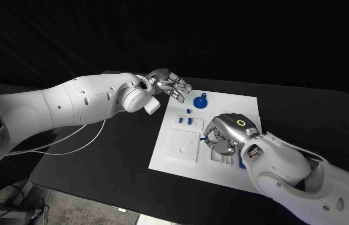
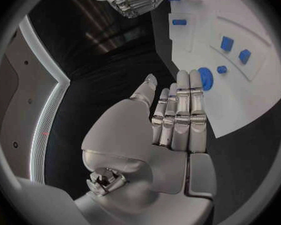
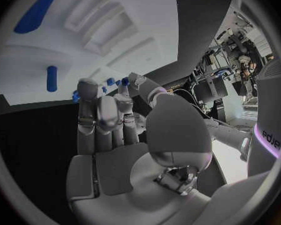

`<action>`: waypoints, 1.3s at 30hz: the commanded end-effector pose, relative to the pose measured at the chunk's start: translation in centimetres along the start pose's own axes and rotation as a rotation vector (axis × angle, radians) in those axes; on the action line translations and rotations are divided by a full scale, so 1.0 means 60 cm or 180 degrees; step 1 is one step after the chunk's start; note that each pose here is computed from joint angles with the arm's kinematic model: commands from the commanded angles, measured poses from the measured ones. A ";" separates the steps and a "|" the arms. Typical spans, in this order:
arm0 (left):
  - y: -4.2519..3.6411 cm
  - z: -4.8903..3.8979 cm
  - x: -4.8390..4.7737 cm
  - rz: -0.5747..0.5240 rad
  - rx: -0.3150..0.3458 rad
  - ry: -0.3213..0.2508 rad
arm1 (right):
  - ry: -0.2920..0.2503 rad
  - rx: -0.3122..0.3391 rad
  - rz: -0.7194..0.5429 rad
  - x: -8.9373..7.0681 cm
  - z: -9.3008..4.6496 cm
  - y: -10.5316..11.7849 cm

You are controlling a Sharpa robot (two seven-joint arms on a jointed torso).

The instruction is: Assemble the parts on the task board

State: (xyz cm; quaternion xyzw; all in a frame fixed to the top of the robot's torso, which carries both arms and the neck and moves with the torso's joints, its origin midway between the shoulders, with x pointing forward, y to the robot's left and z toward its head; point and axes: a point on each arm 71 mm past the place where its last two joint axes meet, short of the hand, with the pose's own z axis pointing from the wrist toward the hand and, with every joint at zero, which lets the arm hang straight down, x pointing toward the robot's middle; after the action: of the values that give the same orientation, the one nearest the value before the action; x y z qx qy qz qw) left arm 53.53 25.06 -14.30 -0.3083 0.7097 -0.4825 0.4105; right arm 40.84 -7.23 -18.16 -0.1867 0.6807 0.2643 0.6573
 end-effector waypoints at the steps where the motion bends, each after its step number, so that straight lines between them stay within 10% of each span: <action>1: 0.011 -0.007 0.016 0.0199 -0.0267 0.0482 | -0.0095 -0.0026 0.0054 -0.009 0.001 0.000; 15: 0.031 -0.024 0.045 0.0354 -0.0476 0.1183 | -0.0304 -0.0004 0.0110 -0.045 0.007 -0.004; 39: 0.032 -0.018 0.090 0.0372 -0.0376 0.1660 | -0.0435 -0.0057 0.0163 -0.069 0.009 0.007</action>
State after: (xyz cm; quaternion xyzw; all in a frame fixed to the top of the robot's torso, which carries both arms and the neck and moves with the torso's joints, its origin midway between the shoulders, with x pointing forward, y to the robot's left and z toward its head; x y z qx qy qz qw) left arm 50.28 22.28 -17.60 -0.1672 0.8386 -0.4578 0.2434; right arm 41.40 -7.11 -14.11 -0.1541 0.6406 0.2946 0.6921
